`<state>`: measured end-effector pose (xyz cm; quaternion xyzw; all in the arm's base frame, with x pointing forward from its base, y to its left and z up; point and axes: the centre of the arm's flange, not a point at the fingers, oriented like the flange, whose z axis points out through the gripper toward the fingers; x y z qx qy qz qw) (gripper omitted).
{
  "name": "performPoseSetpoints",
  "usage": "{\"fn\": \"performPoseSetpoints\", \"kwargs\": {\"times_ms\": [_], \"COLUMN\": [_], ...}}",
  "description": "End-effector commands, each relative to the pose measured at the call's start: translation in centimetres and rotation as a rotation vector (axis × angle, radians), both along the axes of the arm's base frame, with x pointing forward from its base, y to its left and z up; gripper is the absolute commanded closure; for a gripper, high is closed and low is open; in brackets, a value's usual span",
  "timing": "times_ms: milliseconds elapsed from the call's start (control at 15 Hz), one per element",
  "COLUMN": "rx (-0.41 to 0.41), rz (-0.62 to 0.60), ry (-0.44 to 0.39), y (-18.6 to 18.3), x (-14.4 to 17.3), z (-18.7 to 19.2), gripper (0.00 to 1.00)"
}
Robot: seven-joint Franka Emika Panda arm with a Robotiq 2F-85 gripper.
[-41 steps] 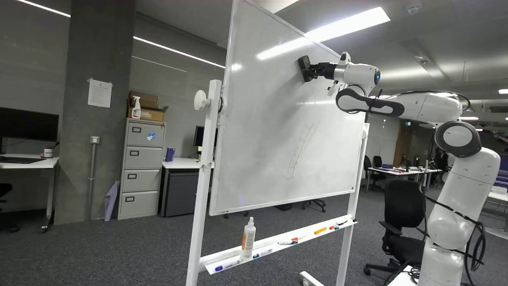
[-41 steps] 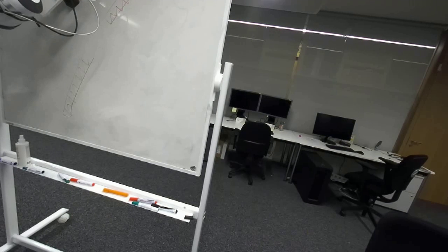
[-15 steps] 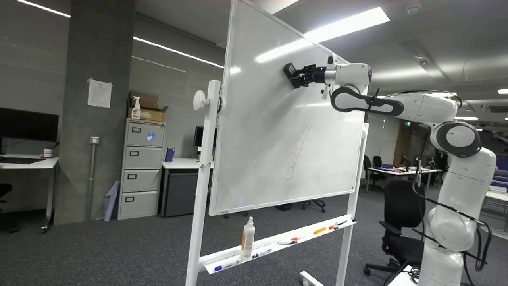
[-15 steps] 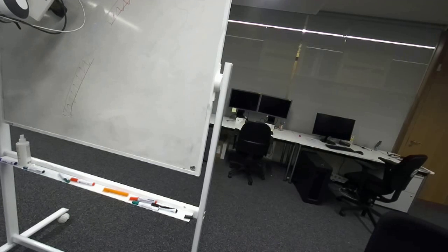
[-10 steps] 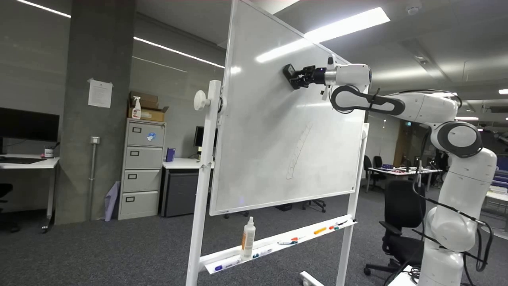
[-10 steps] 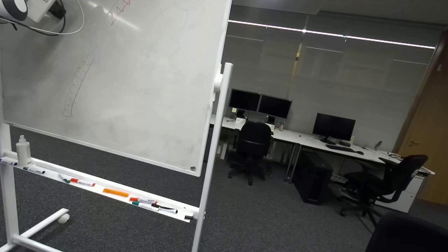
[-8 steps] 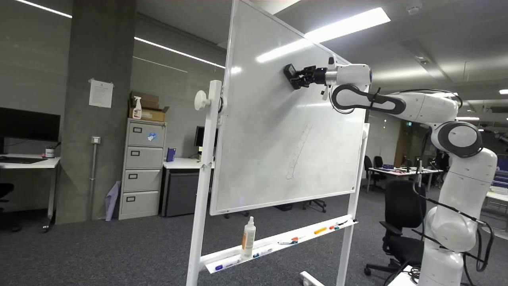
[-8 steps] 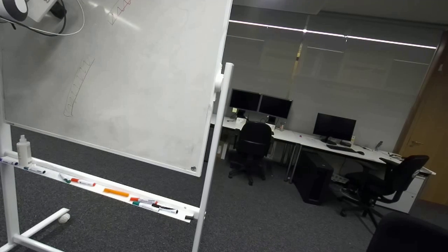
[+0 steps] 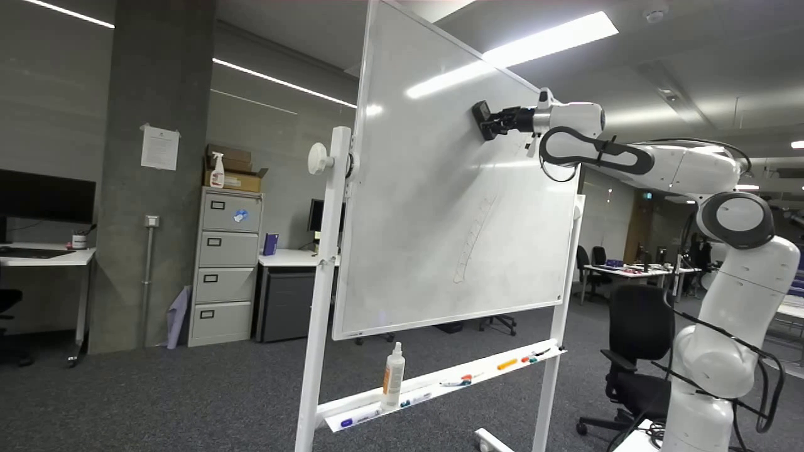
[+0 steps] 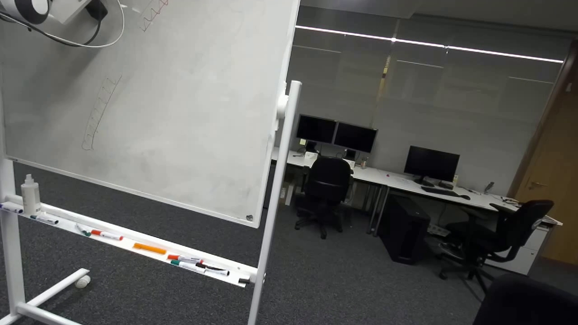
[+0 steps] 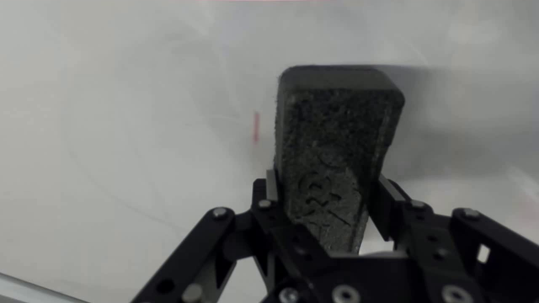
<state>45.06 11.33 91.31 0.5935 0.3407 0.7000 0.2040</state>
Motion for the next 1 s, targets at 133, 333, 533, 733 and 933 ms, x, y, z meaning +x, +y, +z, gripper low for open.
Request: {"fn": "performPoseSetpoints", "kwargs": {"times_ms": [133, 333, 533, 733, 933], "rx": [0.057, 0.070, 0.064, 0.086, 0.121], "rz": [-0.136, -0.170, -0.160, -0.105, -0.068], "ry": [-0.003, -0.009, -0.004, 0.016, 0.025], "y": [-9.3, -11.2, -11.3, -10.6, -10.7], "x": [1.3, 1.5, 2.1, 2.5, 2.2], "z": [-0.3, -0.1, -0.5, -1.7, -3.2], "gripper": [0.70, 0.70, 0.70, 0.70, 0.70]}}
